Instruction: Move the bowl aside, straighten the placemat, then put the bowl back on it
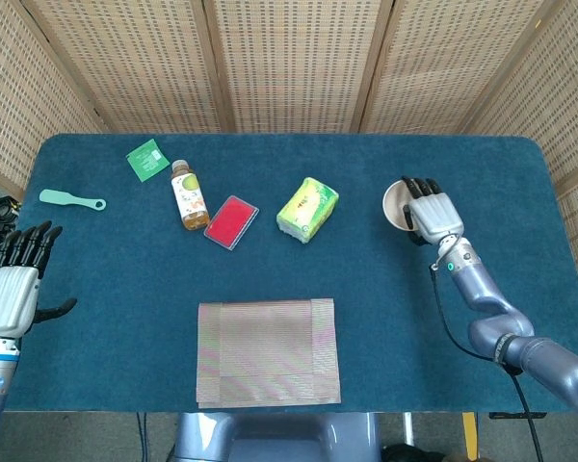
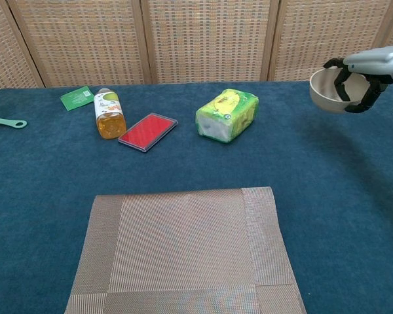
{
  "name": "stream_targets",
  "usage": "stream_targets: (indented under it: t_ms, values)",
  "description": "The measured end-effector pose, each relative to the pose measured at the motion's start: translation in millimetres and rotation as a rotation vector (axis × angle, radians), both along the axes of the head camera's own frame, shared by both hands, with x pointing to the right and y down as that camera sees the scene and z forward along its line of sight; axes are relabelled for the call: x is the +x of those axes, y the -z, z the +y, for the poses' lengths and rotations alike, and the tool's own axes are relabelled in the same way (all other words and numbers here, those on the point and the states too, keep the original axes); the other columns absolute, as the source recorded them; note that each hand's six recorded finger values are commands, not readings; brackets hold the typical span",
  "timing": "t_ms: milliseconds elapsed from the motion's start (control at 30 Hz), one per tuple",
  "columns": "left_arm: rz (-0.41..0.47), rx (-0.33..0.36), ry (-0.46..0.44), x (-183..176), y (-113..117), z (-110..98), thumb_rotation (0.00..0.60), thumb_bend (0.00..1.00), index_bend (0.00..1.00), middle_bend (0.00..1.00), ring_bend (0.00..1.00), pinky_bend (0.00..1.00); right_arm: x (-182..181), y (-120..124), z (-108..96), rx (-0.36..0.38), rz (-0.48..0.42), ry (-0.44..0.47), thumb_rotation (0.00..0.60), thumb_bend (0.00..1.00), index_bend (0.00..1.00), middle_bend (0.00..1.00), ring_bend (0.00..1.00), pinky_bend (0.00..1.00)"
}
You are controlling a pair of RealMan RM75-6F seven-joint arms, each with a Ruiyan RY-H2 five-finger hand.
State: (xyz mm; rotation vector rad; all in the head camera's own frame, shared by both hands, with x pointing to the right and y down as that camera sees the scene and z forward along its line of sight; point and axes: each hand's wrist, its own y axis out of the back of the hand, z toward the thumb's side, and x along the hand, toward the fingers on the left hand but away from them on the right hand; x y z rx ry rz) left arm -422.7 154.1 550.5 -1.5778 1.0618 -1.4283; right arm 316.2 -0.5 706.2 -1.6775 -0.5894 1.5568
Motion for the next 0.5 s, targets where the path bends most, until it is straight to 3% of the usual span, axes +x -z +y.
stream_targets:
  t_ms: [167, 400, 433, 500]
  values:
    - [-0.004, -0.009, 0.002, 0.3, -2.8, -0.8, 0.600, 0.00, 0.00, 0.00, 0.00, 0.00, 22.5, -19.0, -8.4, -0.051, 0.054, -0.106, 0.600, 0.58, 0.75, 0.00, 0.00, 0.00]
    - [-0.005, -0.011, -0.002, 2.2, -3.4, -0.1, 0.600, 0.00, 0.00, 0.00, 0.00, 0.00, 33.6, -33.5, -2.5, -0.114, 0.073, -0.145, 0.600, 0.57, 0.74, 0.00, 0.00, 0.00]
    - [-0.005, -0.011, -0.003, 2.4, -3.5, 0.1, 0.600, 0.00, 0.00, 0.00, 0.00, 0.00, 34.4, -34.5, -1.5, -0.118, 0.074, -0.145, 0.600, 0.54, 0.68, 0.00, 0.00, 0.00]
    - [-0.005, -0.012, -0.006, 3.1, -3.4, 0.9, 0.600, 0.00, 0.00, 0.00, 0.00, 0.00, 36.1, -36.4, 0.7, -0.124, 0.077, -0.146, 0.600, 0.38, 0.47, 0.00, 0.00, 0.00]
